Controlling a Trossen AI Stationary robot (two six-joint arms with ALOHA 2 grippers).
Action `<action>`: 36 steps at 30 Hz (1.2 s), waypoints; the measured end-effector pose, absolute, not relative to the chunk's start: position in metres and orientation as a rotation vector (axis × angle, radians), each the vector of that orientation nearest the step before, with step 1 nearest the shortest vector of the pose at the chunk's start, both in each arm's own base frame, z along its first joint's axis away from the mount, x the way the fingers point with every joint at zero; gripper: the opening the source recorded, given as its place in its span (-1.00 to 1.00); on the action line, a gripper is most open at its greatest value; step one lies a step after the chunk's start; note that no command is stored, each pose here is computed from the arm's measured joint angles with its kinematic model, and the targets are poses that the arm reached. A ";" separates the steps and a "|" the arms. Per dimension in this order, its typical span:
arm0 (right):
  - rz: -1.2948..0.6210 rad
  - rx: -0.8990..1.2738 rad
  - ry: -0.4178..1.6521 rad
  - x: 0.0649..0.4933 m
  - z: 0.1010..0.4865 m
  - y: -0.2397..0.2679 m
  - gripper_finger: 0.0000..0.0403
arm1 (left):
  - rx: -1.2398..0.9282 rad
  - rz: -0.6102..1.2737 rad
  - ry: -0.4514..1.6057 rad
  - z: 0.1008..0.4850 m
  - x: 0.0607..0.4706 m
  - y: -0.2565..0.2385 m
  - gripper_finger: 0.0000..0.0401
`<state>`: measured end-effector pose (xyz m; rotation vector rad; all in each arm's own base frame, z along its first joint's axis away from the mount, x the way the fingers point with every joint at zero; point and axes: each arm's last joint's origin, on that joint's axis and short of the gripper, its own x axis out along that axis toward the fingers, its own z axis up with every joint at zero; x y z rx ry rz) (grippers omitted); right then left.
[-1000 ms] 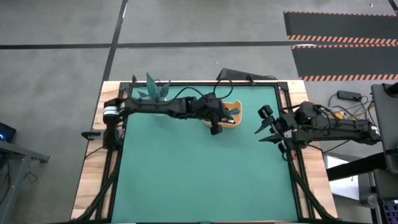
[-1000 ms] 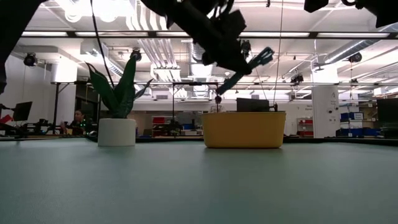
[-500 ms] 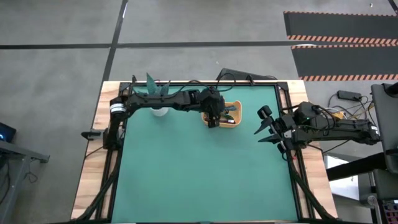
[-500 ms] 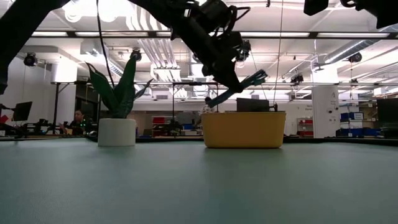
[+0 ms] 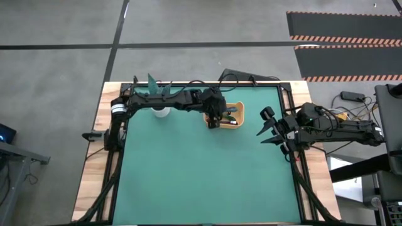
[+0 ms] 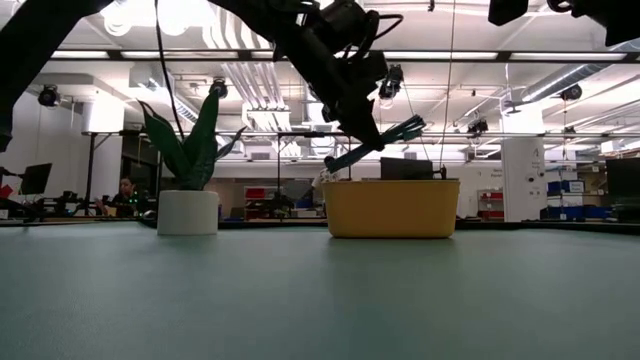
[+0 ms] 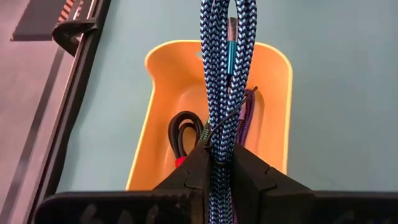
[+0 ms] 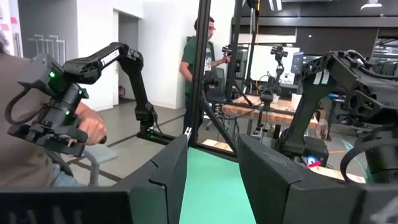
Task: Pick and place USB-C Cables
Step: Put the blue charger cable into the yellow bin
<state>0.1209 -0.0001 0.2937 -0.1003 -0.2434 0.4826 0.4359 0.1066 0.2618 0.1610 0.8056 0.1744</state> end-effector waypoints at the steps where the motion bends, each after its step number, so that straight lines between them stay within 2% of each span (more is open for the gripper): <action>1: 0.483 -0.099 -0.240 0.121 0.293 0.000 -0.35 | 0.161 0.174 0.805 0.261 0.436 0.107 -0.89; 16: 0.483 -0.094 -0.231 0.121 0.292 0.000 -0.37 | 0.177 0.198 0.659 0.269 0.445 0.109 -0.89; 26: 0.483 -0.090 -0.222 0.122 0.292 0.000 -0.37 | 0.172 0.189 0.707 0.244 0.454 0.111 -0.89; 36: 0.483 -0.084 -0.207 0.123 0.290 0.000 -0.37 | 0.176 0.186 0.715 0.237 0.456 0.111 -0.89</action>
